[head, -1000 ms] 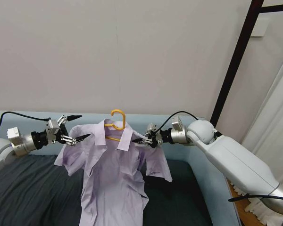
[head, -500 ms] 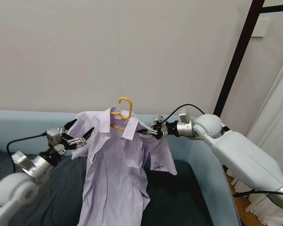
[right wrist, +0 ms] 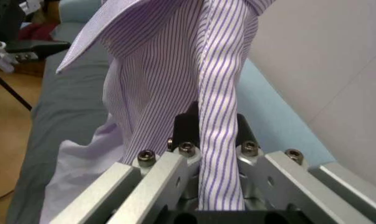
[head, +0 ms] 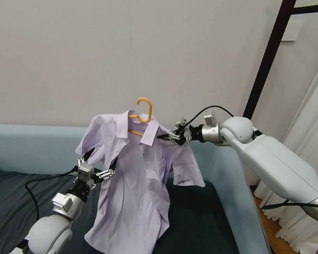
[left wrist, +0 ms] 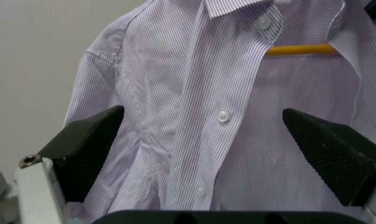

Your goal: Pick up the clothes from the sofa and hang them on the clothes hanger.

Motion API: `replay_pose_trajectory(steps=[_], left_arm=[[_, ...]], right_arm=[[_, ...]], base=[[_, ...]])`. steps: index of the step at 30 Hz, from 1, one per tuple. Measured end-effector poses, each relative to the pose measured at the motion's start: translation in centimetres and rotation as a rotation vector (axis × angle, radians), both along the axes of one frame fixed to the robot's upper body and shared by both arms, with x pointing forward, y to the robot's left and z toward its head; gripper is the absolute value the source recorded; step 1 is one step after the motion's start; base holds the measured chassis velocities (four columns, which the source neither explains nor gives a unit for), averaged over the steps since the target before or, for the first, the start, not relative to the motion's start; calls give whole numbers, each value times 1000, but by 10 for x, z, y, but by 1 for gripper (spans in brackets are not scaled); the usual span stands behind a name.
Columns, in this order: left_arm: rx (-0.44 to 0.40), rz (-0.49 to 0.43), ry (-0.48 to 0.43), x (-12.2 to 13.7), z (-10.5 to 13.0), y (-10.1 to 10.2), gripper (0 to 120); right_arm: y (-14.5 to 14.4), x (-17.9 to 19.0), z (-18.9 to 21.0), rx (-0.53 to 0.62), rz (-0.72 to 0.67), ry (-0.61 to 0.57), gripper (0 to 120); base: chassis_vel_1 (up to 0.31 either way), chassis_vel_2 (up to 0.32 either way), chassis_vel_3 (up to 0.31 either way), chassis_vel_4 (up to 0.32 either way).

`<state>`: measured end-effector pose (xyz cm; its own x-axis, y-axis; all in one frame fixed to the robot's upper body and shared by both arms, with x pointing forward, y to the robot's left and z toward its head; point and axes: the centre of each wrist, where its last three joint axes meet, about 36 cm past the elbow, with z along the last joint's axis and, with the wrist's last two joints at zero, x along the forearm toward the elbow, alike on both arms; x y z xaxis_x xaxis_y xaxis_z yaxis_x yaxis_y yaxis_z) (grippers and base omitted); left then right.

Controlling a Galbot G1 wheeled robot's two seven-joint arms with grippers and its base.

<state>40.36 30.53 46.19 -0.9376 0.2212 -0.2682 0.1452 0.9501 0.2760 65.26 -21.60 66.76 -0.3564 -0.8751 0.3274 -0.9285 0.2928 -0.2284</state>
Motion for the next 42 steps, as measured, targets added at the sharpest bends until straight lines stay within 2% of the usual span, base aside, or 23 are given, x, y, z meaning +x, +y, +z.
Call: replay_pose_trajectory(steps=[6, 14, 19, 20, 22, 24, 25, 29, 30, 34, 35, 37, 42], left_arm=[[32, 90, -44, 19, 1, -16, 100], [50, 114, -62, 45, 9, -28, 94], [47, 119, -55, 62, 1, -37, 79], [47, 119, -55, 62, 1, -37, 79], [52, 117, -55, 69, -7, -42, 68], [47, 119, -51, 69, -11, -45, 59], [47, 119, -51, 69, -11, -45, 59], [46, 120, -40, 65, -16, -47, 41], [46, 120, -40, 65, -16, -47, 41], [42, 130, -46, 65, -16, -44, 22], [42, 130, -46, 65, -16, -44, 22], [37, 127, -55, 64, -13, -44, 11], [24, 117, -71, 58, -7, -43, 0]], right_arm=[[11, 3, 18, 3, 8, -3, 1], [14, 8, 26, 3, 5, -9, 1], [15, 9, 26, 2, 6, -9, 1], [15, 9, 26, 2, 6, -9, 1], [14, 9, 28, 3, 5, -11, 1], [12, 9, 30, 2, 1, -13, 1], [12, 9, 30, 2, 1, -13, 1], [9, 10, 32, 1, -5, -16, 1], [9, 10, 32, 1, -5, -16, 1], [8, 10, 33, 1, -6, -16, 1], [8, 10, 33, 1, -6, -16, 1], [8, 10, 33, 0, -6, -16, 1], [8, 11, 31, -5, -6, -16, 1]], base=[[0, 0, 0, 0], [0, 0, 0, 0], [0, 0, 0, 0], [0, 0, 0, 0], [0, 0, 0, 0], [0, 0, 0, 0], [0, 0, 0, 0], [0, 0, 0, 0], [0, 0, 0, 0], [0, 0, 0, 0], [0, 0, 0, 0], [0, 0, 0, 0], [0, 0, 0, 0]])
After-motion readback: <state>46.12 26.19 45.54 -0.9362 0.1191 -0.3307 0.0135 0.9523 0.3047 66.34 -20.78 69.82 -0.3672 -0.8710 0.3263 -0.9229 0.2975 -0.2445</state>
